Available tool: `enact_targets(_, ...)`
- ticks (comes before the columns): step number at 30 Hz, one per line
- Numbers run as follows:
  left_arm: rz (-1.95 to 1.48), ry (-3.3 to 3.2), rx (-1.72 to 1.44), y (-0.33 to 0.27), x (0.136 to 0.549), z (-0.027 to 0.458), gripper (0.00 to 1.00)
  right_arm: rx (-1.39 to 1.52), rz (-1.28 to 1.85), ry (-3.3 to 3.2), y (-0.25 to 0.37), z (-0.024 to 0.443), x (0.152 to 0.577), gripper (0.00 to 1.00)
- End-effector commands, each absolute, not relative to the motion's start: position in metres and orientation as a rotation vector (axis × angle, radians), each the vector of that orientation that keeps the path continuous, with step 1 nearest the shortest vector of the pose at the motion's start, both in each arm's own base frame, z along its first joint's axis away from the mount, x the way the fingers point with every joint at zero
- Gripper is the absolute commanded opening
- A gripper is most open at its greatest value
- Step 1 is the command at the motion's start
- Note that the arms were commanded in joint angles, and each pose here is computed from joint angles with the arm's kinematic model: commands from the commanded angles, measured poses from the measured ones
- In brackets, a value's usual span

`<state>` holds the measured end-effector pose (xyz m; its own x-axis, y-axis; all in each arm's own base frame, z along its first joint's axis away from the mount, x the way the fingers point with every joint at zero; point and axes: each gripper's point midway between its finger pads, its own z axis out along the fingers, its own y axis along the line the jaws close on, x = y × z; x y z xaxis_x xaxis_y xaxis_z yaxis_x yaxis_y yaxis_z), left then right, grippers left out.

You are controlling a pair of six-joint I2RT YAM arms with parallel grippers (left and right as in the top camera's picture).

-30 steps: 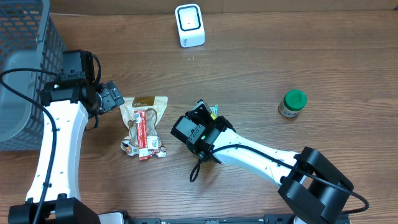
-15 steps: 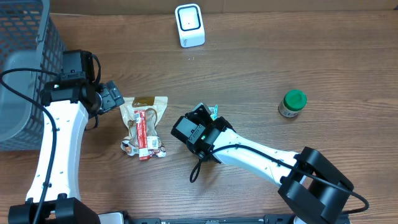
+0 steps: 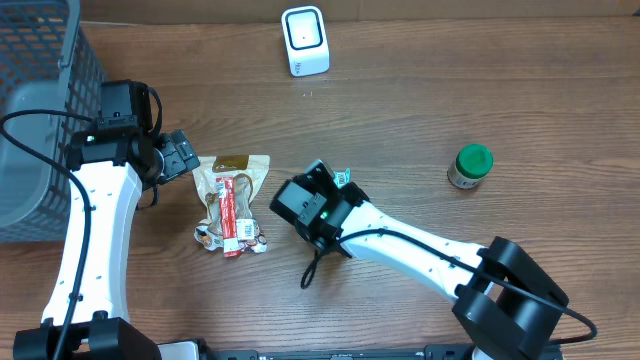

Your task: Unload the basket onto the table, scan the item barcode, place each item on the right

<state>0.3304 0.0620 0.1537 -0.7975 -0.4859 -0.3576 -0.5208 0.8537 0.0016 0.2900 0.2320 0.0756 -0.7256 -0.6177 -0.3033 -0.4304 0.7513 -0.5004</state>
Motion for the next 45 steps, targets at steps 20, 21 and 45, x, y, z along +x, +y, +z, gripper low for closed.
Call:
enact_targets(20,0.16,2.692,-0.754,0.064,0.329,0.151,1.0,-0.6,0.2,2.874,0.248,0.069,0.295,0.51)
enact_targets(21,0.16,2.692,-0.754,0.064,0.329,0.151,1.0,-0.597,0.188,2.873,0.246,0.066,0.295,0.51)
enact_targets(45,0.16,2.692,-0.754,0.064,0.329,0.151,1.0,-0.674,0.197,2.797,0.248,0.055,0.301,0.25)
